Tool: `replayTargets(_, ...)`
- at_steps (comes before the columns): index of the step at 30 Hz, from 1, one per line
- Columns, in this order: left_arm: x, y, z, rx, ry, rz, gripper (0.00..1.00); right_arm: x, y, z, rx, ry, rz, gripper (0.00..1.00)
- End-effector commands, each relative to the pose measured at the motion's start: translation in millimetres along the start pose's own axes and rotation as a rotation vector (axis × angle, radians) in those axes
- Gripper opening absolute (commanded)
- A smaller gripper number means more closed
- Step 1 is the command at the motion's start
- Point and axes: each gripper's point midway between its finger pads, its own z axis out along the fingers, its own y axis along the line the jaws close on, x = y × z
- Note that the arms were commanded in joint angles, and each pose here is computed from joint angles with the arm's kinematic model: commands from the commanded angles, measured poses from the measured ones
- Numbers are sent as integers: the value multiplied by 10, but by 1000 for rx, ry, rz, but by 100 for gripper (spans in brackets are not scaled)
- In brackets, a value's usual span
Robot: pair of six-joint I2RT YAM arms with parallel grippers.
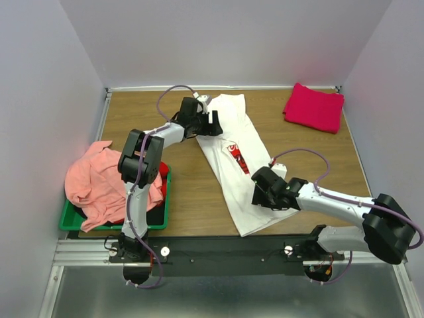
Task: Fold and stack the t-shirts
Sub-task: Fold the tshirt
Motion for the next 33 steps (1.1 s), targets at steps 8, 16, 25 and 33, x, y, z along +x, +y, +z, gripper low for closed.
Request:
replayTargets(8, -68, 78, 230, 84, 33, -31, 87, 350, 201, 58, -105, 79, 80, 68)
replayTargets(16, -122, 188, 402, 99, 70, -15, 87, 462, 466, 62, -119, 97, 36, 68)
replayTargets(25, -129, 224, 434, 96, 95, 17, 87, 590, 875, 39, -148, 114, -36, 69)
replayTargets(33, -583, 78, 190, 71, -10, 79, 87, 441, 1048, -118, -179, 47, -89, 69)
